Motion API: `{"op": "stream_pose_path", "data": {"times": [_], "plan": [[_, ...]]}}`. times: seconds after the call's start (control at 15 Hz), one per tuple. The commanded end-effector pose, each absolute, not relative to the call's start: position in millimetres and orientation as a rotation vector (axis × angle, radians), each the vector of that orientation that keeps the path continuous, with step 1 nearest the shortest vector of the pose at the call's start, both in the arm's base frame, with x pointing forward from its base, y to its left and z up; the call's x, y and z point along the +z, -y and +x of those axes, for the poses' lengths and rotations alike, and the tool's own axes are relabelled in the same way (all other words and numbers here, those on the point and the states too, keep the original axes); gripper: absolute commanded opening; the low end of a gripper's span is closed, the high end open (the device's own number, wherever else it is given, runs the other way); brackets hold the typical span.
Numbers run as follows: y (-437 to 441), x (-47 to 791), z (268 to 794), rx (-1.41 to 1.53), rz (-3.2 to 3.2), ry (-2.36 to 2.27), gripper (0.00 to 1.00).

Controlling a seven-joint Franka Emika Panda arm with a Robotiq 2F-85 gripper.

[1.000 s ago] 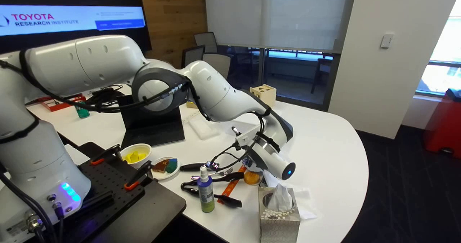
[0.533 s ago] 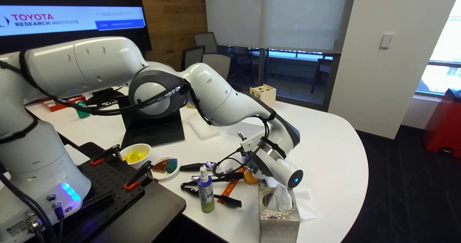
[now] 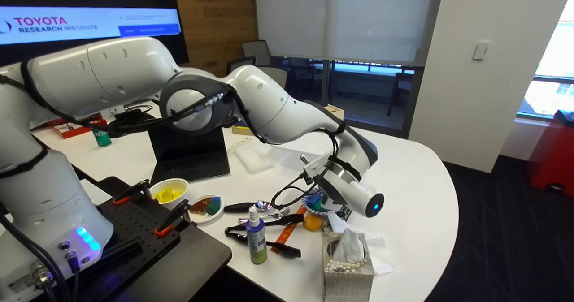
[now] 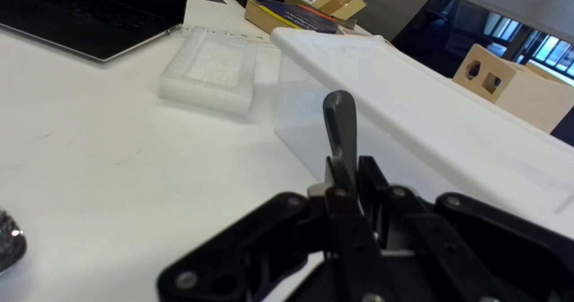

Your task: Use the silver spoon to stir the blocks in the bowl.

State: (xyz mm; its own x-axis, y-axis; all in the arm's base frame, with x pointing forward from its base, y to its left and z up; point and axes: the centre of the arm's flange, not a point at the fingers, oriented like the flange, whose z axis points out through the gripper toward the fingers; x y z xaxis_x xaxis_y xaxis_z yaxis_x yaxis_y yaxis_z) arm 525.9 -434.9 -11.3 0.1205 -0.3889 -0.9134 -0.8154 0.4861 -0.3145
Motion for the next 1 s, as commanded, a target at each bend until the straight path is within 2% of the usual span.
{"op": "stream_pose_path", "data": {"times": [0.0, 0.4, 0.93], "plan": [[388.8, 43.5, 519.9, 0.469, -1.161, -1.442, 0.03], [302.0, 63.7, 516.6, 0.573, -1.329, -1.577, 0.03], [161.5, 33.6, 537.5, 0.52, -1.667, -1.889, 0.03]]}}
